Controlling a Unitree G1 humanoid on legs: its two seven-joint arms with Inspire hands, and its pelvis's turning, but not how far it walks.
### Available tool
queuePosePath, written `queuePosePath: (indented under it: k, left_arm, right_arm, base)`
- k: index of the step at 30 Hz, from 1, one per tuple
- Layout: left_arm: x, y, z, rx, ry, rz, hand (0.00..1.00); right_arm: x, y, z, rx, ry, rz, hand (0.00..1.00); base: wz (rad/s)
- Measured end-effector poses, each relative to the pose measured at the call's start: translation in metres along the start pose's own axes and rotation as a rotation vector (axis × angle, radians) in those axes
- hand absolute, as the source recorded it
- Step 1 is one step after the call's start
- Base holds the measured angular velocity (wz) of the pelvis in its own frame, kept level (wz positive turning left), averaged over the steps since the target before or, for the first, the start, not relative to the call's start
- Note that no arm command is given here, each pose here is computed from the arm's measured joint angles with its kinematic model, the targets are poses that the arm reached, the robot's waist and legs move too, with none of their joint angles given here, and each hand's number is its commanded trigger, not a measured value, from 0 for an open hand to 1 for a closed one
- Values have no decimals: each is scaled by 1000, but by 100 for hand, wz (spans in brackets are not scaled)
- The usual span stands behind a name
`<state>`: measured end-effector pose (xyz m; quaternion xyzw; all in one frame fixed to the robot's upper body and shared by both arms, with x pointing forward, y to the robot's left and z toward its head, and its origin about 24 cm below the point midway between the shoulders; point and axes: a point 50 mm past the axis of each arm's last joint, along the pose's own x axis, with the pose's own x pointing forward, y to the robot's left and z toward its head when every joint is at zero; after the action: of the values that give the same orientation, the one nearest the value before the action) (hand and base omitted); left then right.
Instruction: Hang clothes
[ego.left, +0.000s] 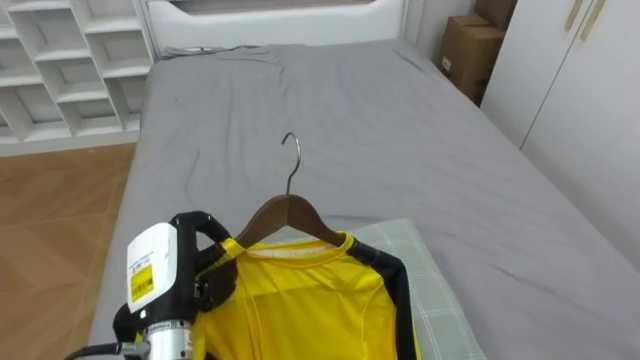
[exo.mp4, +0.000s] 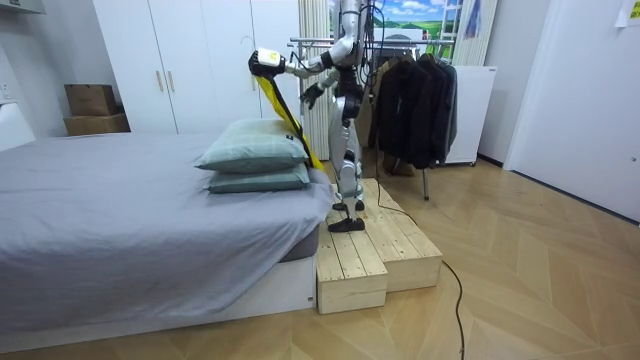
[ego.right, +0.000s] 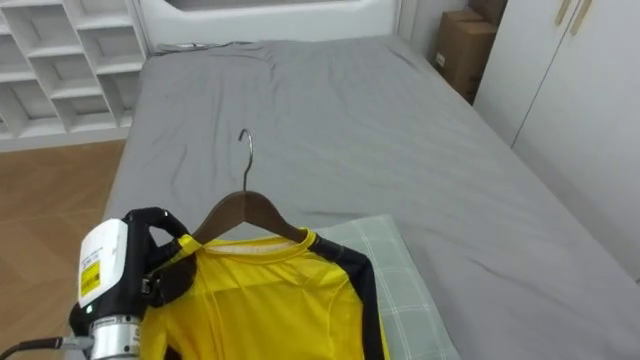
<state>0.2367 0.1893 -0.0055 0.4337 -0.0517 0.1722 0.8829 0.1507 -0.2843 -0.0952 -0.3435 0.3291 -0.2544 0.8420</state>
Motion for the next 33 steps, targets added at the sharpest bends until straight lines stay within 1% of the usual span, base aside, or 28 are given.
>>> queuePosePath:
  k: [2,4,7,11,14,18,22,33]
  left_arm:
    - [1,1,1,5,5,0,100]
    - [3,4,5,6,-8,0,100]
    - [4,4,6,7,-5,4,100]
    - [4,5,6,15,14,4,100]
    - [5,4,11,-4,27,-9,100]
    - [4,1,16,-19,35,-15,100]
    - [4,-1,24,-29,11,-31,100]
    - [3,-5,29,-43,16,-42,100]
  right_arm:
    - [2,-6,19,-5,-94,-53,0]
    - [2,-15,44,-43,-227,-118,0]
    - [-2,-19,66,-72,-343,-164,0]
    - [-8,-23,91,-68,-443,-196,0]
    - [-13,-25,104,-56,-493,-213,0]
    - [-22,-19,123,-37,-570,-176,0]
    - [-31,-16,137,-28,-629,-129,0]
    - [-36,-8,147,-37,-671,-37,0]
  base:
    - [-2]
    - [0]
    - [0]
    - [-10]
    - [-6]
    - [-3]
    - [0]
    - [0]
